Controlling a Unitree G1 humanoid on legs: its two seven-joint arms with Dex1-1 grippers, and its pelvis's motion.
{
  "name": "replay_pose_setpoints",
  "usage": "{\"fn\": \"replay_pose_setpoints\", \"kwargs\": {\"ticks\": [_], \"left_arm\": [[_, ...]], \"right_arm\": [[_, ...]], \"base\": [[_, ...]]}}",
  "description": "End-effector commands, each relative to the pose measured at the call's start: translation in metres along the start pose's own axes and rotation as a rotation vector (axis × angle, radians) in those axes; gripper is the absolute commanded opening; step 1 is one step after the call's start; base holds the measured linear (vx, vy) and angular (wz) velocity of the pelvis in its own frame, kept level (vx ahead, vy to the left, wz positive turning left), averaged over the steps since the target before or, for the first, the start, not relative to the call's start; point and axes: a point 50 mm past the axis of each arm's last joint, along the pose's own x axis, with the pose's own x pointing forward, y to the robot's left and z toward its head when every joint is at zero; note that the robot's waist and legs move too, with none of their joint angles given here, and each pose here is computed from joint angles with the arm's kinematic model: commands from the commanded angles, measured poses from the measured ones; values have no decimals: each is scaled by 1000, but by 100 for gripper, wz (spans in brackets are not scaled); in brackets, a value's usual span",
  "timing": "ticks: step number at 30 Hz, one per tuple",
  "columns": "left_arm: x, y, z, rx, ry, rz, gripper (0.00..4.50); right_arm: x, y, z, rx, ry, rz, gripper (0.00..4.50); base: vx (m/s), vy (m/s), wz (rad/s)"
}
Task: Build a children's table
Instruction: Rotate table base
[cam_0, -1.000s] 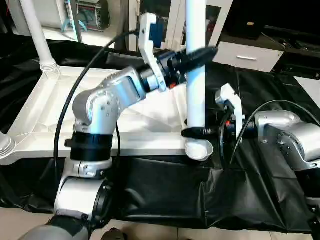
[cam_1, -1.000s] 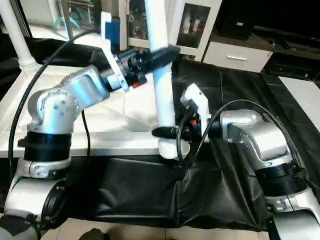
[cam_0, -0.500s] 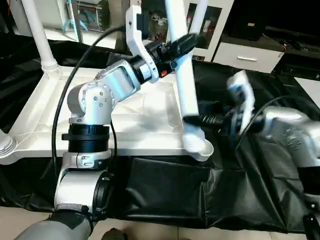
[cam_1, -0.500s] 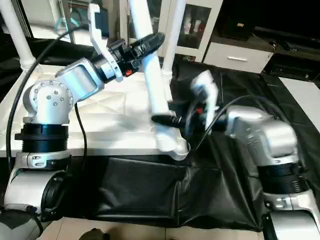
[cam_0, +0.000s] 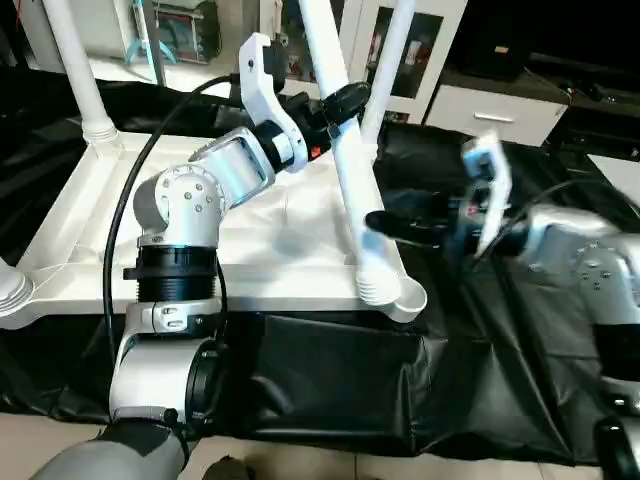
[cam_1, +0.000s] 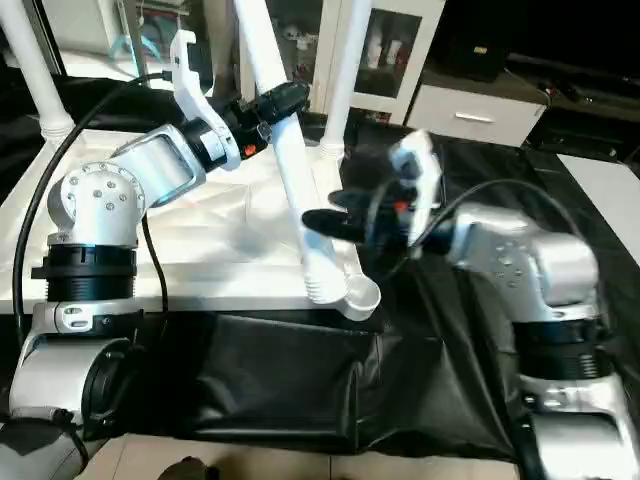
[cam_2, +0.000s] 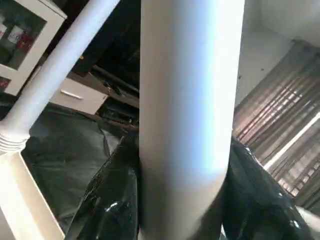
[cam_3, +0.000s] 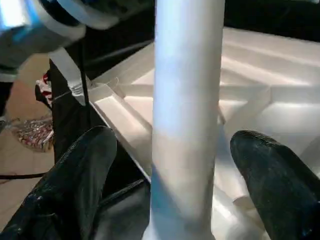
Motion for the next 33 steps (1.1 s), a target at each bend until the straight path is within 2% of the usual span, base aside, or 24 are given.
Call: {"fn": "replay_pose_setpoints", "kwargs": {"ticks": [1,6,11,19,20,23,24,26,27,33], "left_arm": [[6,-12,3,26,11,-34,171],[6,-13,2,66,16,-20,171],[7,-12,4,152,-1,39,171],[10,-13,5,205,-5,48,171],[10,-15,5,211,-6,43,171],[10,-16,4,217,-5,37,171],[11,-16,4,218,-5,36,171],[11,-18,4,229,-2,25,171],[11,-18,4,229,-2,25,171],[12,-20,3,250,1,14,171]], "right_arm": [[0,-2,2,7,21,-26,405],[3,-2,0,13,48,-46,405],[16,1,-12,-88,93,-108,405],[23,6,-18,-105,86,-102,405],[24,5,-18,-109,77,-111,387],[26,5,-18,-109,68,-116,375],[26,4,-18,-109,65,-118,356],[30,3,-19,-109,58,-128,356],[30,3,-19,-109,58,-128,335],[36,3,-21,-111,65,-129,284]], "base": [[0,0,0],[0,0,0],[0,0,0],[0,0,0],[0,0,0],[0,0,0],[0,0,0],[0,0,0],[0,0,0],[0,0,0]]}}
